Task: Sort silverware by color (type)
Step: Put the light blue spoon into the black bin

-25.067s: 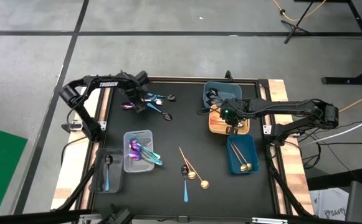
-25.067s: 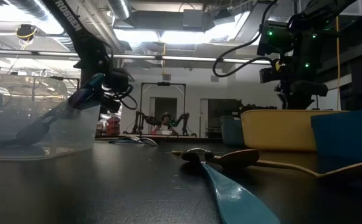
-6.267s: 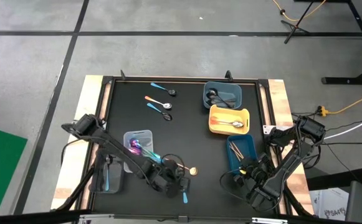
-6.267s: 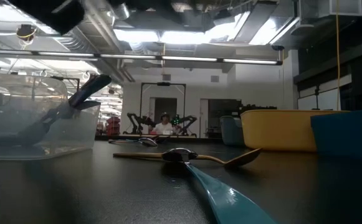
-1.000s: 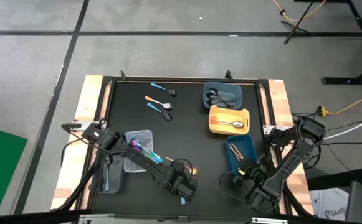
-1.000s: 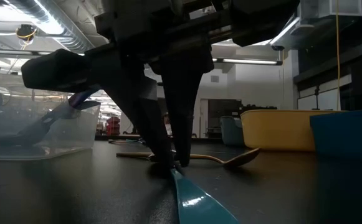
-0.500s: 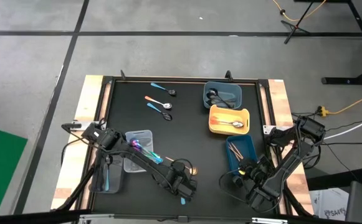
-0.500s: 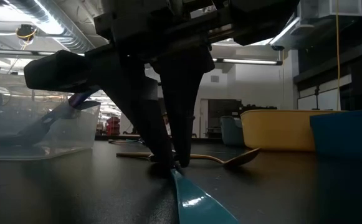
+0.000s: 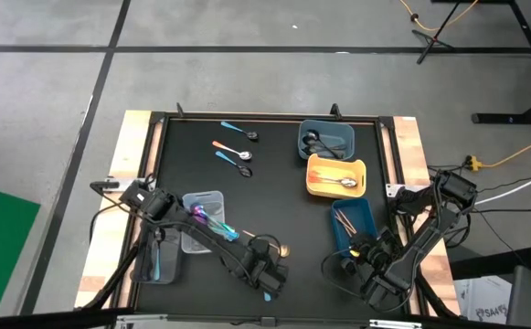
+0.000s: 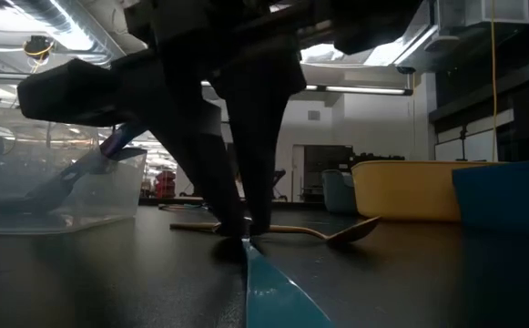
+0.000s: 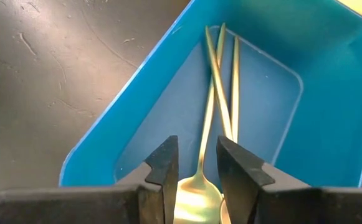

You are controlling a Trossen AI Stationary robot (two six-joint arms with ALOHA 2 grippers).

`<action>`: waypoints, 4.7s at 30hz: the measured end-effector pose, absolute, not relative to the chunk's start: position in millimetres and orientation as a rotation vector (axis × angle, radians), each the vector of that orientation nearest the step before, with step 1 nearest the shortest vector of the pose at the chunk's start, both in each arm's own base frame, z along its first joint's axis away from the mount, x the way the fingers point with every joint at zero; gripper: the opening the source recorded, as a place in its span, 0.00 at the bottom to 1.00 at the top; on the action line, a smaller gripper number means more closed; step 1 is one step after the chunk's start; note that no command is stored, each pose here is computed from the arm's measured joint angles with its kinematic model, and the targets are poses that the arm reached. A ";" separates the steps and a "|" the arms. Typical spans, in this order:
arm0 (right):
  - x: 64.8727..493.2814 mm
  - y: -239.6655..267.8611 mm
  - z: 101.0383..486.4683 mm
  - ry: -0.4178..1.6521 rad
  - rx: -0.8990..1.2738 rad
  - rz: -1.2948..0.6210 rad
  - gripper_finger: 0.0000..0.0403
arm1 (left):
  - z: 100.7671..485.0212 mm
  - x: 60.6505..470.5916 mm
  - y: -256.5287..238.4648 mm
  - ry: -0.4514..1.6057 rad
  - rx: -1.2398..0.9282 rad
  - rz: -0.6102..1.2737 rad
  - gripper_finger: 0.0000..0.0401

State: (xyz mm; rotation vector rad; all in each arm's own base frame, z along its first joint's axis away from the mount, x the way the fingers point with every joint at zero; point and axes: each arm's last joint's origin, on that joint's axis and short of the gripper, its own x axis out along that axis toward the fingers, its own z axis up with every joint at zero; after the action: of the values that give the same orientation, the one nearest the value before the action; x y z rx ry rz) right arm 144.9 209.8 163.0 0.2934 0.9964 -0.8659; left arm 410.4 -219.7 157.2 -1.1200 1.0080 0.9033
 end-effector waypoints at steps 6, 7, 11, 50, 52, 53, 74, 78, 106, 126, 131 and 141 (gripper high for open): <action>144.9 209.9 163.0 0.997 0.294 -0.866 0.25 | 158.2 409.5 -220.4 1.012 -1.141 0.913 0.10; 145.0 209.9 163.0 0.997 0.294 -0.865 0.25 | 158.2 409.4 -220.4 1.013 -1.140 0.913 0.10; 145.0 209.9 163.0 0.997 0.295 -0.865 0.25 | 158.8 409.4 -220.4 1.011 -1.143 0.913 0.10; 145.2 210.0 163.2 0.990 0.295 -0.862 0.25 | 150.6 412.6 -216.5 0.977 -1.148 0.952 0.10; 145.2 210.0 163.2 0.989 0.296 -0.862 0.25 | 150.5 412.8 -215.8 0.983 -1.151 0.955 0.10; 145.3 210.1 163.2 0.989 0.296 -0.861 0.25 | 150.5 412.8 -215.7 0.983 -1.151 0.955 0.10; 145.2 210.0 163.2 0.990 0.296 -0.861 0.25 | 151.9 413.0 -217.8 1.044 -1.153 0.915 0.10; 145.3 210.1 163.2 0.989 0.296 -0.862 0.25 | 151.0 413.9 -216.5 1.053 -1.145 0.909 0.10; 145.3 210.2 163.1 0.989 0.298 -0.860 0.25 | 138.4 409.6 -211.4 1.058 -1.129 0.930 0.10; 144.0 209.7 163.0 1.024 0.297 -0.875 0.25 | 160.6 420.6 -217.9 0.980 -1.038 0.839 0.01; 141.7 208.3 163.3 1.070 0.286 -0.900 0.25 | 182.6 423.9 -218.1 0.952 -0.967 0.818 0.00; 141.4 209.1 175.1 1.096 0.249 -0.933 0.25 | 260.6 418.1 -213.1 0.951 -0.810 0.779 0.00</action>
State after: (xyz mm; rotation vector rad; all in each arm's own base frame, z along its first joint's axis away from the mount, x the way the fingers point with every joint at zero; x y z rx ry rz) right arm 141.4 209.1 175.1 0.2487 1.0959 -0.9331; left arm 418.1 -213.1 260.6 -0.8103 0.9507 0.7789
